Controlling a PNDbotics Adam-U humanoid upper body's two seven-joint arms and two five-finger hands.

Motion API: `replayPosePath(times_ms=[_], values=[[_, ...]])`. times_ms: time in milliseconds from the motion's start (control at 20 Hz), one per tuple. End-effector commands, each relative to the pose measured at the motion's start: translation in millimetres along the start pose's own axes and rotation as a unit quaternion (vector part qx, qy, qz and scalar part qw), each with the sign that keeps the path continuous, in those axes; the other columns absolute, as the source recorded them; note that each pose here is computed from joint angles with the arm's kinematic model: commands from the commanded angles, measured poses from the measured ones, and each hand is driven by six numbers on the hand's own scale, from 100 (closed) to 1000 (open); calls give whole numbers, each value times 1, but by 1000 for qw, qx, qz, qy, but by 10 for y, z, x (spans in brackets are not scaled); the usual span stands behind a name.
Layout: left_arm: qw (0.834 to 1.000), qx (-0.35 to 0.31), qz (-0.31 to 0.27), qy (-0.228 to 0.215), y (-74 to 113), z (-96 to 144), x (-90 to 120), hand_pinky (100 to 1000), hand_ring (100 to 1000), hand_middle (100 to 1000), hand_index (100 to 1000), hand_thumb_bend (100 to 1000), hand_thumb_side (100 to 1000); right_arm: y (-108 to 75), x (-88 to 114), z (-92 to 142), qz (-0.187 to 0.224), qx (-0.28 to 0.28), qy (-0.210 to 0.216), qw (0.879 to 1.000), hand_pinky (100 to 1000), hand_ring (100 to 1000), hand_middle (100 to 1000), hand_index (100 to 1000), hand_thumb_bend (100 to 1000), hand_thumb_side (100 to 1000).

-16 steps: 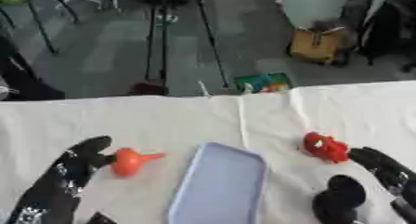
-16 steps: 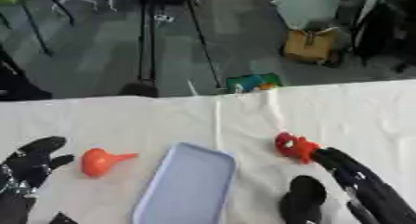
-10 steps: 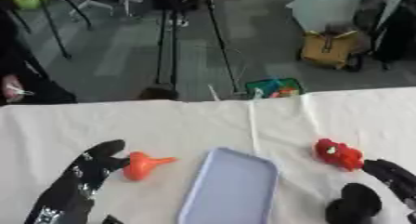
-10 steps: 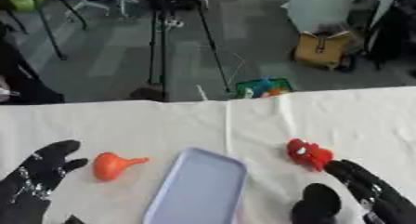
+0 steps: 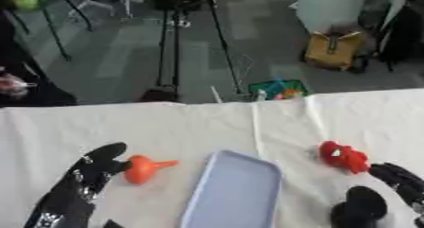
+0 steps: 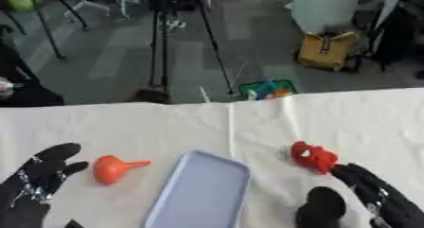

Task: Pick up objects on the table and place them in the box.

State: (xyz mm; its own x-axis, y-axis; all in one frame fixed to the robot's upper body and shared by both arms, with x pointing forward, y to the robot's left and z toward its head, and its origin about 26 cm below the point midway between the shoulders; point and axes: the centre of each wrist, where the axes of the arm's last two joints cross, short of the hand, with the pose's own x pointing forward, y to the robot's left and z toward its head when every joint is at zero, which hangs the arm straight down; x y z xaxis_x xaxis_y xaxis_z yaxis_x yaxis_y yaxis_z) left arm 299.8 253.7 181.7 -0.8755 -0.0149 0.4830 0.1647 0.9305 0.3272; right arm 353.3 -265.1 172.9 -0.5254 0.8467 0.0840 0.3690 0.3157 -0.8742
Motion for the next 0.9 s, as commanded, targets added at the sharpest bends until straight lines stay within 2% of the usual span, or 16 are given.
replayPosePath(times_ms=[50, 900], values=[[1000, -2, -4, -9, 19, -34, 41, 871, 948, 857, 800, 140, 1000, -46, -14, -6, 6, -9, 2, 1000, 922, 1000, 933, 998, 677, 970], [1000, -1, 5, -17, 3, -49, 40, 873, 950, 858, 801, 134, 1000, -13, -37, -95, 3, 8, 8, 1000, 917, 1000, 929, 993, 673, 983]])
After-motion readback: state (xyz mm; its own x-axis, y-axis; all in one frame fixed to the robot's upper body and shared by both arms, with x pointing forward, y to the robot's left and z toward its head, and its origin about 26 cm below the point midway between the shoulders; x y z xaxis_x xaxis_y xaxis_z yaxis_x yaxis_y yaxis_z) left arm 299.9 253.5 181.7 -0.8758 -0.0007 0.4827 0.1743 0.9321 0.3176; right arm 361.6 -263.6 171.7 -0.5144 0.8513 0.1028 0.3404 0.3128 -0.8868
